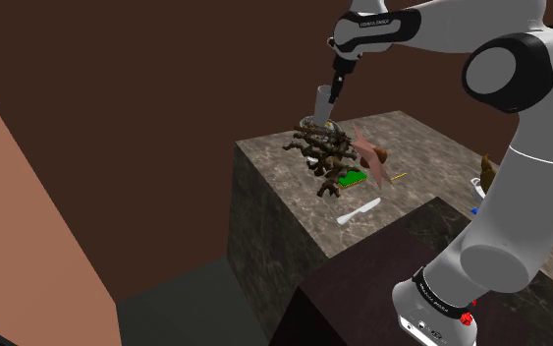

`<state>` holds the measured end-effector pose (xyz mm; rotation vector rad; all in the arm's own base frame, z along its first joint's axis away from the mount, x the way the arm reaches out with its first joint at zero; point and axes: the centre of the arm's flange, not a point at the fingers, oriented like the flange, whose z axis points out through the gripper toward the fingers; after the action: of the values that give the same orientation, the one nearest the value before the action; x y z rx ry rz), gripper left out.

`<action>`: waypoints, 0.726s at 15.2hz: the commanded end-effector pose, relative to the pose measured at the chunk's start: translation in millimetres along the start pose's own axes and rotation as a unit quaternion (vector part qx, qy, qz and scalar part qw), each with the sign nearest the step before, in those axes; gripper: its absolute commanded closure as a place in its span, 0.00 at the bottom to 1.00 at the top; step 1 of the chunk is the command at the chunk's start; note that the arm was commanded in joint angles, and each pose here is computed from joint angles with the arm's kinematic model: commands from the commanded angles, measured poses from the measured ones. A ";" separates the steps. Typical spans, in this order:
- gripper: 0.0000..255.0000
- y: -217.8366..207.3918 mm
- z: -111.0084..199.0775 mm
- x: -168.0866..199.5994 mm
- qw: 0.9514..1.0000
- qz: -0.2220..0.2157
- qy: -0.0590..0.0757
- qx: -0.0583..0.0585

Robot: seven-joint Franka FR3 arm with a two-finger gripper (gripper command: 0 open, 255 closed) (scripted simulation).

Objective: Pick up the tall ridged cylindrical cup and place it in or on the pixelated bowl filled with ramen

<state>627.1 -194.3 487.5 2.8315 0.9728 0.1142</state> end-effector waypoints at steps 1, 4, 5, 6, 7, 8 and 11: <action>0.00 0.0 0.0 0.0 1.000 0.000 0.000 0.000; 0.00 0.0 -26.4 0.0 1.000 0.000 0.000 0.000; 0.00 0.0 -39.6 0.0 1.000 0.000 0.000 0.000; 0.00 0.0 -50.0 0.0 1.000 0.000 0.000 0.000; 0.00 0.0 -50.0 0.0 1.000 0.000 0.000 0.000; 0.00 0.0 -50.0 0.0 1.000 0.000 0.000 0.000; 0.00 0.0 -50.0 0.0 1.000 0.000 0.000 0.000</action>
<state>621.1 -188.8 536.7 2.8314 0.9727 0.1145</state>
